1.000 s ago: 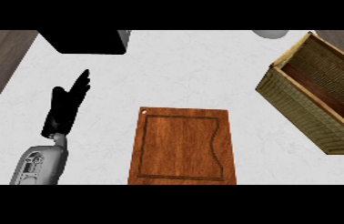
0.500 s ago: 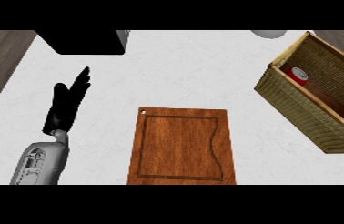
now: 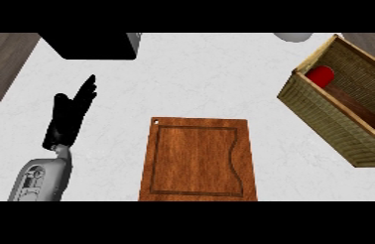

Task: Pick the can from the cutting board and place it in the basket

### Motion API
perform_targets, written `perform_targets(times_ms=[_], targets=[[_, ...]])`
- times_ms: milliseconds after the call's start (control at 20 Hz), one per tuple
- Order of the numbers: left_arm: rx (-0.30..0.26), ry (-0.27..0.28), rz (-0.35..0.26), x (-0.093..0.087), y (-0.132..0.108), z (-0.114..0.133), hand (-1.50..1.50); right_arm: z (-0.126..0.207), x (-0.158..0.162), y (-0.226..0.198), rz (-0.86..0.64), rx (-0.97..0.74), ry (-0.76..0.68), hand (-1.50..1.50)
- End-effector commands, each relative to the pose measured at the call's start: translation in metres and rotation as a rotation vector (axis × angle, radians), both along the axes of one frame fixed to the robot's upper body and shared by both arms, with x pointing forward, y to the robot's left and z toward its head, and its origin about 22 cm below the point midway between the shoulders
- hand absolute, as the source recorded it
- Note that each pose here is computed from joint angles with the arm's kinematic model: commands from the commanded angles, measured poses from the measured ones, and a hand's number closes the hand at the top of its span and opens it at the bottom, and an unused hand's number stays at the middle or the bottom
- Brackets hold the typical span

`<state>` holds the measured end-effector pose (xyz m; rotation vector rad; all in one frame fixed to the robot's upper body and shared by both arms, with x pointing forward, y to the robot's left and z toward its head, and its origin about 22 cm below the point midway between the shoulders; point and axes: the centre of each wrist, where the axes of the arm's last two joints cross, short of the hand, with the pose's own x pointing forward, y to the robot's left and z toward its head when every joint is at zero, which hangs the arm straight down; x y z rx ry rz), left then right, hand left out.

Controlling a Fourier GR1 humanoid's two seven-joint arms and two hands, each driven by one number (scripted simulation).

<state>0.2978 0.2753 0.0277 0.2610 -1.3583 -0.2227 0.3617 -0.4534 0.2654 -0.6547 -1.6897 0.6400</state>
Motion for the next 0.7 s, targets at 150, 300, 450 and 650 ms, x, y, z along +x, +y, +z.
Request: perform_targets(times_ms=[150,300,450,650], targets=[[-0.011,0.007,0.000,-0.010,0.001,-0.008,0.00,0.017,-0.032,-0.061,-0.195,0.175,-0.060,-1.50],[0.005,-0.017,0.003,0.007,-0.020,0.005,0.00,0.024,-0.046,-0.088,-0.257,0.276,-0.056,-1.50],[0.011,-0.009,-0.007,0.003,-0.018,0.005,0.00,0.018,-0.081,-0.123,-0.287,0.259,-0.014,-1.50],[-0.002,-0.017,-0.008,-0.004,-0.010,-0.001,0.00,0.019,-0.115,-0.151,-0.281,0.281,-0.029,-1.50]])
